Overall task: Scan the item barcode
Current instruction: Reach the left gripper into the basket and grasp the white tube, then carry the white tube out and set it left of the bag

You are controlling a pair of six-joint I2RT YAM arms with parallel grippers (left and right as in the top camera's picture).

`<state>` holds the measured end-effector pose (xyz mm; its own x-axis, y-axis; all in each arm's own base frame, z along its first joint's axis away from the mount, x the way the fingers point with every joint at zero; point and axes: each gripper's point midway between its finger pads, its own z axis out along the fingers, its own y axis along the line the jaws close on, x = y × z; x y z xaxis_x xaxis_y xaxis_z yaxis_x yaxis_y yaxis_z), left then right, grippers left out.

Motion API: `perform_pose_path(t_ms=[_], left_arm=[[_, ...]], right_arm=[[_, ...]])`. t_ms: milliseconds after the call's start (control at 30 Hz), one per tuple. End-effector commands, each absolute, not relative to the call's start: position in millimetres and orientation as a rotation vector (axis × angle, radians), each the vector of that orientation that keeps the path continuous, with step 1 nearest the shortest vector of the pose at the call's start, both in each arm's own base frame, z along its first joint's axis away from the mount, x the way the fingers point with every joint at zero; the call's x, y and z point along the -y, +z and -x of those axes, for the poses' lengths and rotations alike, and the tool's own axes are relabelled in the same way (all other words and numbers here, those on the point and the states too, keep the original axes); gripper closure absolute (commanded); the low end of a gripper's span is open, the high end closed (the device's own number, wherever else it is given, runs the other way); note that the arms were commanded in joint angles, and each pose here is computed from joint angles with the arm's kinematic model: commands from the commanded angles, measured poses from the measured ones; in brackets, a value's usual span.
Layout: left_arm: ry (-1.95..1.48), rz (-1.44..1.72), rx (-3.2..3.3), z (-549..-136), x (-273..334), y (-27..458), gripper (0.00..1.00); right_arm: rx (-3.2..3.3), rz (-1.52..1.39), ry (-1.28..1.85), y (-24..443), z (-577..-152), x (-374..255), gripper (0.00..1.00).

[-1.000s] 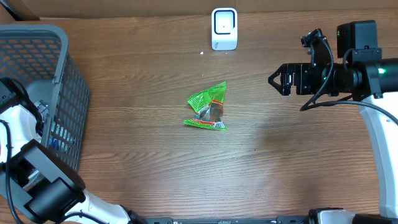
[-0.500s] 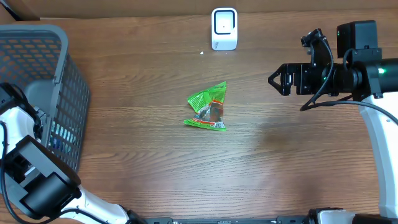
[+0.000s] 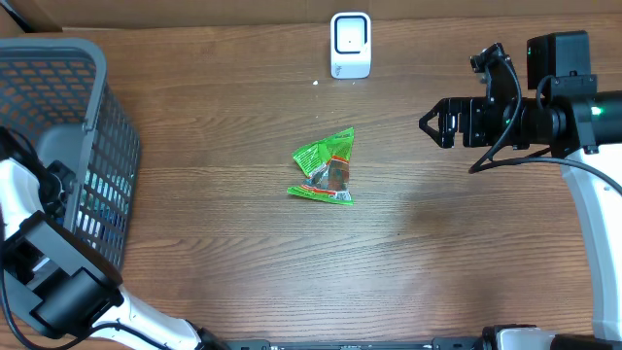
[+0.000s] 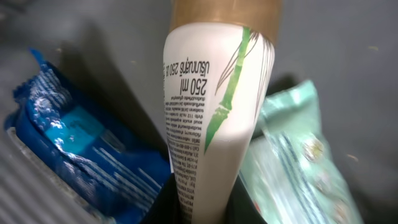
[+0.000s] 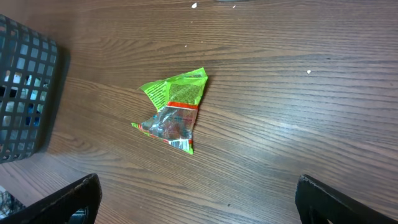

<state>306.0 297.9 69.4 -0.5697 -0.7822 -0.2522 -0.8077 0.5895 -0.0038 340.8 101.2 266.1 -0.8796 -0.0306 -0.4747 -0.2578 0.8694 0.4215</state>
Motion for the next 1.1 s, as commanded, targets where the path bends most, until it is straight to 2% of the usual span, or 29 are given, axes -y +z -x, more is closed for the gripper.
perform_pose_path(t_ms=[0,367,467,567,733,900,967,1067], left_arm=[[-0.08,1.24,-2.521,-344.3,-283.9,117.6,0.96],[-0.158,1.081,-2.365,-359.3,-265.2,258.5,0.96],[-0.26,0.955,-2.324,-362.1,-235.8,300.8,0.96],[-0.318,0.688,-2.315,-366.9,-192.9,339.9,0.96],[-0.252,0.476,-2.307,-367.2,-130.6,376.4,0.96],[-0.231,0.374,-2.409,-369.3,-67.0,368.3,0.96],[-0.211,0.356,-2.525,-366.3,-39.7,343.5,0.96],[-0.073,0.491,-2.701,-358.4,-16.2,291.7,0.96]], right_arm=[[-2.537,0.224,0.672,277.9,-344.0,-103.6,0.0],[-2.532,0.226,0.671,278.4,-344.9,-103.7,0.0],[-2.532,0.226,0.67,278.4,-344.9,-103.6,0.0],[-2.523,0.228,0.669,279.5,-346.6,-103.8,0.0],[-2.519,0.229,0.667,280.0,-347.5,-103.8,0.0],[-2.518,0.23,0.667,280.1,-347.6,-103.8,0.0],[-2.519,0.229,0.668,280.0,-347.5,-103.8,0.0],[-2.52,0.229,0.668,279.9,-347.2,-103.8,0.0]])
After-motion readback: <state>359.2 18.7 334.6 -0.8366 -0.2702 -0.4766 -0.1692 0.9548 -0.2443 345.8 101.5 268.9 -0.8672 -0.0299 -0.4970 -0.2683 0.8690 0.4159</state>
